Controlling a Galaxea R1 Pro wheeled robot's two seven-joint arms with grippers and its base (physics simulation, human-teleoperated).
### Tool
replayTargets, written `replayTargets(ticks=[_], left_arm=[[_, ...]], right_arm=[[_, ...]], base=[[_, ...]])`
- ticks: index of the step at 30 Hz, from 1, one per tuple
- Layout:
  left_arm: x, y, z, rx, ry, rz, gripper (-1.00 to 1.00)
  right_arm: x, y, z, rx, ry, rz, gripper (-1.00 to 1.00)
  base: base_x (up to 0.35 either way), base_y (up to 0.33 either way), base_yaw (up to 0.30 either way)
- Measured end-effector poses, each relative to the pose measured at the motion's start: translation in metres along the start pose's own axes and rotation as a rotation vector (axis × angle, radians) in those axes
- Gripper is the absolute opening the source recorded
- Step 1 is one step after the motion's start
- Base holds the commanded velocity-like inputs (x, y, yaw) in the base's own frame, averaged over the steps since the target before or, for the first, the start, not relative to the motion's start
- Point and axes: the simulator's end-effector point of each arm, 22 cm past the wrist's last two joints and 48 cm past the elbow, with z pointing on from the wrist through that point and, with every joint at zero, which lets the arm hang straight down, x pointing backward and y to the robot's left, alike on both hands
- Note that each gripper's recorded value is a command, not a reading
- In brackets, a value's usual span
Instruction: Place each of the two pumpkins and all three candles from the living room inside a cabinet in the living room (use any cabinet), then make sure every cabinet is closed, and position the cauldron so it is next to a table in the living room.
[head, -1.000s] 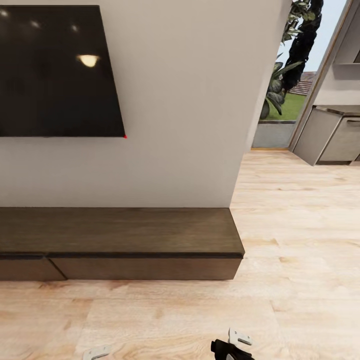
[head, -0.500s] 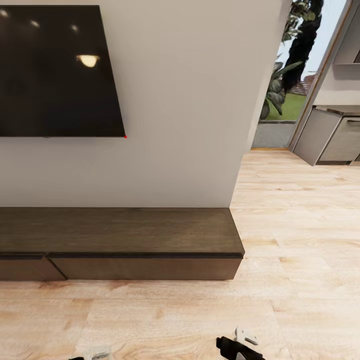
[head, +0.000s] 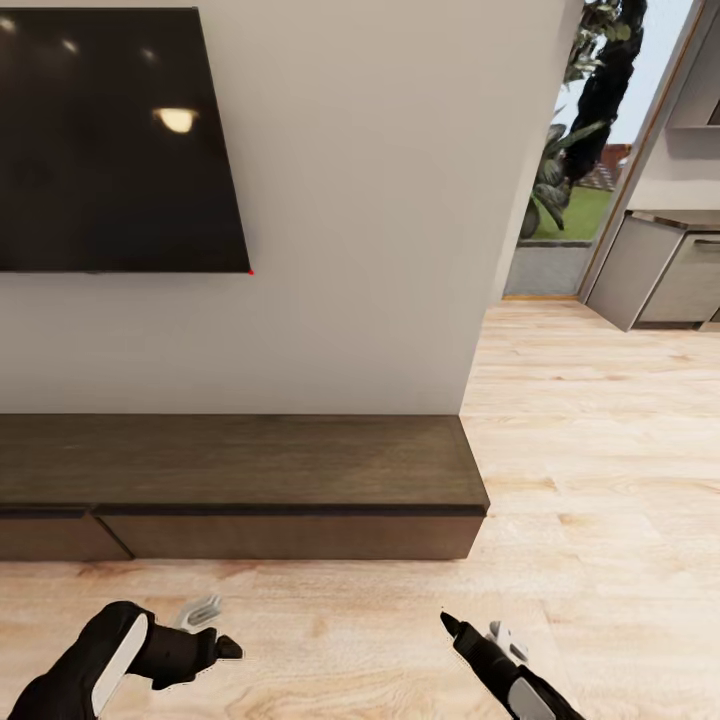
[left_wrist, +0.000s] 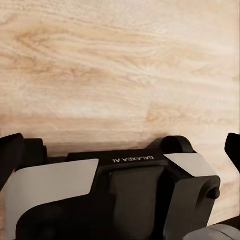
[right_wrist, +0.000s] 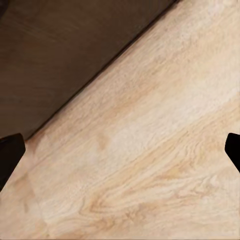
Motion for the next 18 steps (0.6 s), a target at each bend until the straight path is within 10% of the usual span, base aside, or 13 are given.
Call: replayTargets(ticks=[18], left_arm=[[-0.032, 0.009, 0.000, 0.122, -0.077, -0.085, 1.00]], right_arm=[[-0.048, 0.068, 0.028, -0.147, -0.245, -0.005, 1.00]], base=[[0.000, 0.000, 0.000]])
